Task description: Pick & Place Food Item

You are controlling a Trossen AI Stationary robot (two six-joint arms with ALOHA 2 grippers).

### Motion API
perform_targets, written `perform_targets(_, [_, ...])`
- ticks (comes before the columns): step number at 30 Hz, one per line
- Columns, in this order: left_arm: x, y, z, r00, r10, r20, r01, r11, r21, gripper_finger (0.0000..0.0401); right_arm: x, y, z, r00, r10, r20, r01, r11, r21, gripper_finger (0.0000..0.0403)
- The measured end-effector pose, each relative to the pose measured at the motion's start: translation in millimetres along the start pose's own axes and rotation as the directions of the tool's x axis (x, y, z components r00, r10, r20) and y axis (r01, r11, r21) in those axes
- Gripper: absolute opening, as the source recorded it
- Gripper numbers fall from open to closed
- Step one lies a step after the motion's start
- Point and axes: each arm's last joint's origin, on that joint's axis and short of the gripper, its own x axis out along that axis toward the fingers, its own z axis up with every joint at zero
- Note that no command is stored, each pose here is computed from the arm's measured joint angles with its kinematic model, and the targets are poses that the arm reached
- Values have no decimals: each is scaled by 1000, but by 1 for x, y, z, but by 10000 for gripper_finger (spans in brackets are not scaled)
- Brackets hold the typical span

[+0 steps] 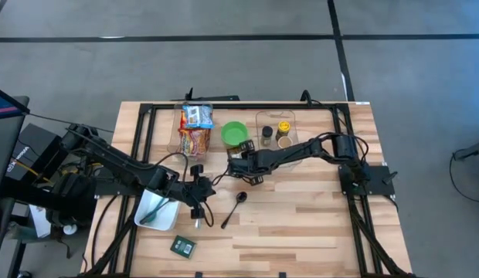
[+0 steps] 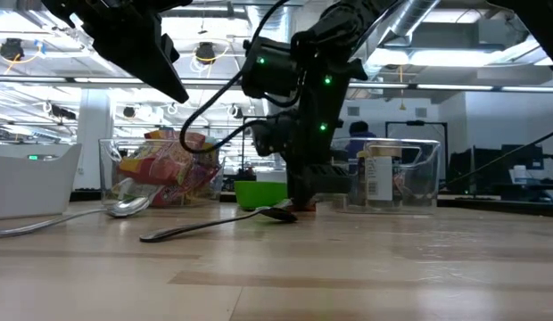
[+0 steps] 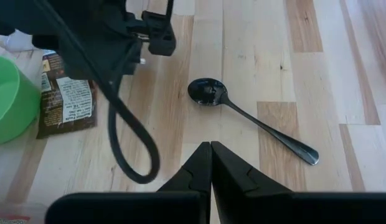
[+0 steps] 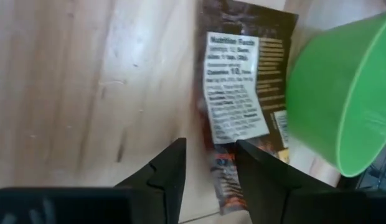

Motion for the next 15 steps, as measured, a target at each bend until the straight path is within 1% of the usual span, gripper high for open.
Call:
perform_targets(5, [0, 0, 0, 1000, 0, 0, 0, 1000, 0, 0, -1, 1, 2, 1000, -4, 14, 4, 1000, 5, 116])
perform_targets(15, [0, 0, 0, 1000, 0, 0, 0, 1000, 0, 0, -1, 1, 3, 1000, -8, 23, 7, 1000, 10, 45])
